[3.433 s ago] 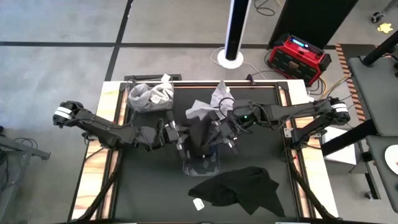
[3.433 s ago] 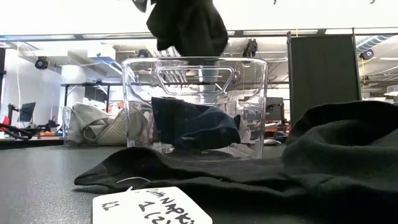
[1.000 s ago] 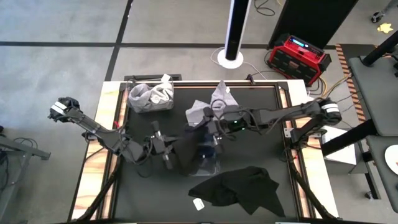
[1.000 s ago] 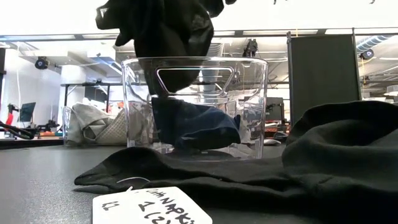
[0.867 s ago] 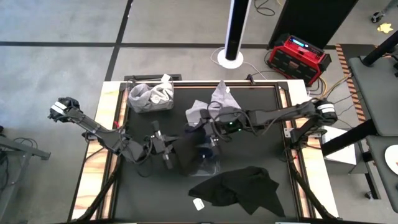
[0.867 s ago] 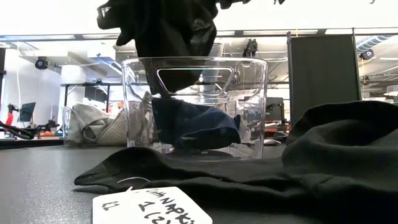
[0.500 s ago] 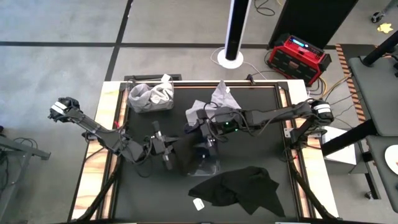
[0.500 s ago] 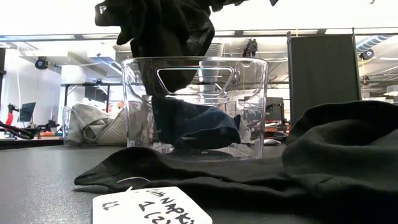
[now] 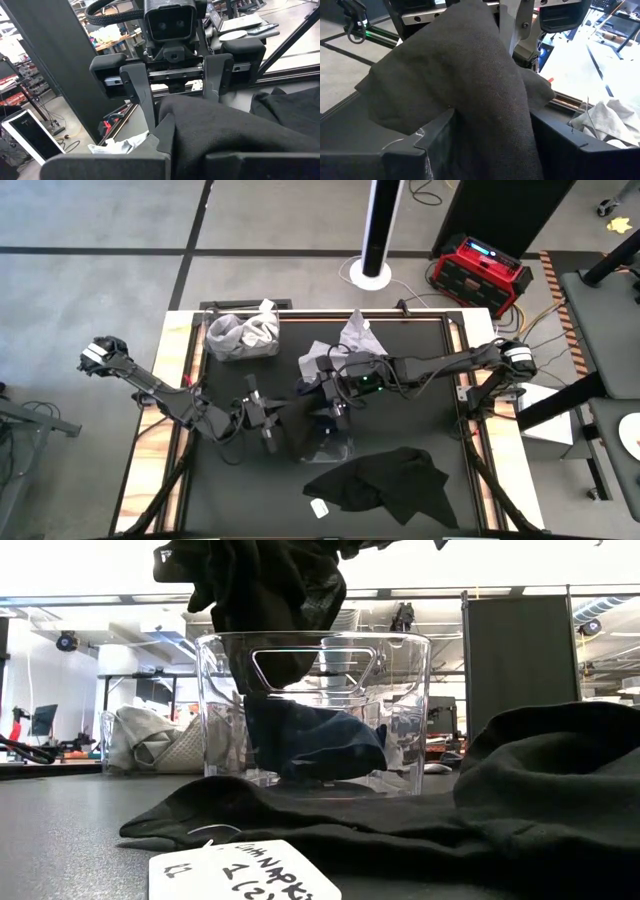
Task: Sort towels by color in basket
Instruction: Put the top black towel into the bottom transparent bin
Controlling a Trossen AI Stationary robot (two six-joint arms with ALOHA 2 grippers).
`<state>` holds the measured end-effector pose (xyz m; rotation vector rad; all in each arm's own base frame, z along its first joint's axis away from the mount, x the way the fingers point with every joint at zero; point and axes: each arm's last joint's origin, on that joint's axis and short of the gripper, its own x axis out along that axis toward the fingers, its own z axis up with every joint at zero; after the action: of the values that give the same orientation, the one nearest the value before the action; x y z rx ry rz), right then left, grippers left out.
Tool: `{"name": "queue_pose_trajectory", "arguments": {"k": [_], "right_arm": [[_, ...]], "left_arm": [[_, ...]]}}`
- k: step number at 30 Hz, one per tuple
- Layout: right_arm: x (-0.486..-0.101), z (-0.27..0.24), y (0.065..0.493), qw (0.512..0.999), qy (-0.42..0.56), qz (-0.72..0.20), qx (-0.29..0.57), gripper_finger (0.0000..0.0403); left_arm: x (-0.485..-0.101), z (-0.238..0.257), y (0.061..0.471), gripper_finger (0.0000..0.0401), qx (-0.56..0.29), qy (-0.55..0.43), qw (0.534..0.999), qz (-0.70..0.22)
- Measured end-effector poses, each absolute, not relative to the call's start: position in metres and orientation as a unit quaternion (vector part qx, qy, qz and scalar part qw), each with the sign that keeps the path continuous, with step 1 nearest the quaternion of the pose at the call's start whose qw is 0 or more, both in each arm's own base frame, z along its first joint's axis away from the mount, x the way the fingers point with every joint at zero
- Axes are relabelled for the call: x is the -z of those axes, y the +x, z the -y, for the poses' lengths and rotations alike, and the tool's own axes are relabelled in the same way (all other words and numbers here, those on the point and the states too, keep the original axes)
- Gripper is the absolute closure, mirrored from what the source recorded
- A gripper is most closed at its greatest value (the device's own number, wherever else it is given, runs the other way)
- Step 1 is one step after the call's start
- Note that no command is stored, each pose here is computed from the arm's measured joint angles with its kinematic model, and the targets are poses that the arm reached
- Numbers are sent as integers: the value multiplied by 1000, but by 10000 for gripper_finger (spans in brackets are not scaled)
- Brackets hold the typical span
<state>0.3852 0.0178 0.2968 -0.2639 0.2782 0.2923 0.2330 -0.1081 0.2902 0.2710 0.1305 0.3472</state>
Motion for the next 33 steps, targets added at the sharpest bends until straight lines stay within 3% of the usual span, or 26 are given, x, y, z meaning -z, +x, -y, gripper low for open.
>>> {"name": "queue_pose_trajectory", "arguments": {"k": [20,33], "right_arm": [[-297,-18,385,971,-135,-137,-145,186],[-297,-18,385,970,-140,-137,-145,254]], "left_arm": [[-290,108,233,401,-173,125,975,-63],[-290,108,233,401,-173,122,975,-63]]}}
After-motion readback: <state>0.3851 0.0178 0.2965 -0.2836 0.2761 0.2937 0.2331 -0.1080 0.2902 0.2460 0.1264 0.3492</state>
